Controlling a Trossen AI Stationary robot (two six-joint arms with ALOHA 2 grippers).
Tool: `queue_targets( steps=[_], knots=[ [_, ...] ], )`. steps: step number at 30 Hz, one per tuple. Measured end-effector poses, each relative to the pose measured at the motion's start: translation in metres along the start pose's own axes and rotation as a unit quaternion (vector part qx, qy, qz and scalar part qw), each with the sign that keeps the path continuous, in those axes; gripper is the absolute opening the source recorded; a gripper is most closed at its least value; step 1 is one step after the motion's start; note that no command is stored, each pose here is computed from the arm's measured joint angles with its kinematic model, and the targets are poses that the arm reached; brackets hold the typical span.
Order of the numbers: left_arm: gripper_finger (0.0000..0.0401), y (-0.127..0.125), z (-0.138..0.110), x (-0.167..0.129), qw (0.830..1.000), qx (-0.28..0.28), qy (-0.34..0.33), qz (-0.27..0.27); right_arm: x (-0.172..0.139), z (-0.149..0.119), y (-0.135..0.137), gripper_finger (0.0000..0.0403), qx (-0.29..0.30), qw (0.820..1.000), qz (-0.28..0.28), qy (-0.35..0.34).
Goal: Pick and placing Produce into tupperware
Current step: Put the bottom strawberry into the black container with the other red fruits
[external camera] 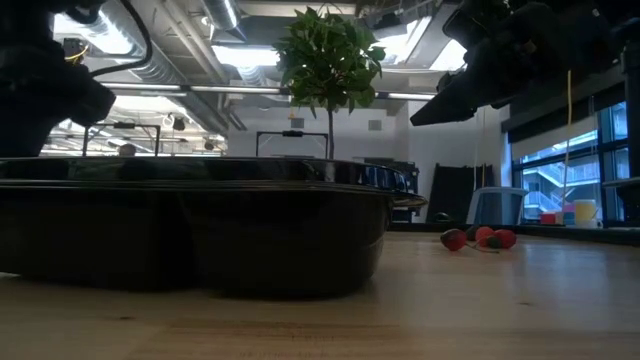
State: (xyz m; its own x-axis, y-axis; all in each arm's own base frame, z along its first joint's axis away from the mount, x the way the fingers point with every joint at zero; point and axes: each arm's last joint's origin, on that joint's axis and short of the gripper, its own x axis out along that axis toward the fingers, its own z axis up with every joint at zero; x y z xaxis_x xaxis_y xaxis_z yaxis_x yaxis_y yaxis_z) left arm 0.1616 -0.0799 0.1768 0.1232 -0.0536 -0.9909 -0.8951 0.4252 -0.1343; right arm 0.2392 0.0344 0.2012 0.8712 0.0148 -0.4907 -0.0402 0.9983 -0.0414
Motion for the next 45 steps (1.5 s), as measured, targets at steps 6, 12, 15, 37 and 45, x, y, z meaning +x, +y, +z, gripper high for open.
queue_targets(
  steps=[6,12,15,37,45],
  knots=[
    [0.0329,-0.005,0.0,0.019,0.999,-0.001,-0.001,0.05,0.0,0.0,0.0,0.0223,0.0,1.0,0.0,0.0],
    [0.0329,-0.012,-0.001,0.03,0.998,-0.004,0.01,0.056,0.0,0.0,0.0,0.0223,0.0,1.0,0.0,0.0],
    [0.0329,-0.014,-0.001,0.032,0.999,-0.004,0.011,0.051,0.0,0.0,0.0,0.0223,0.0,1.0,0.0,0.0],
    [0.0253,-0.016,0.0,0.041,0.998,-0.002,0.011,0.07,0.0,0.0,0.0,0.0223,0.0,1.0,0.0,0.0],
    [0.0239,-0.016,0.0,0.041,0.997,-0.002,0.011,0.071,0.0,0.0,0.0,0.0223,0.0,1.0,0.0,0.0]
  ],
)
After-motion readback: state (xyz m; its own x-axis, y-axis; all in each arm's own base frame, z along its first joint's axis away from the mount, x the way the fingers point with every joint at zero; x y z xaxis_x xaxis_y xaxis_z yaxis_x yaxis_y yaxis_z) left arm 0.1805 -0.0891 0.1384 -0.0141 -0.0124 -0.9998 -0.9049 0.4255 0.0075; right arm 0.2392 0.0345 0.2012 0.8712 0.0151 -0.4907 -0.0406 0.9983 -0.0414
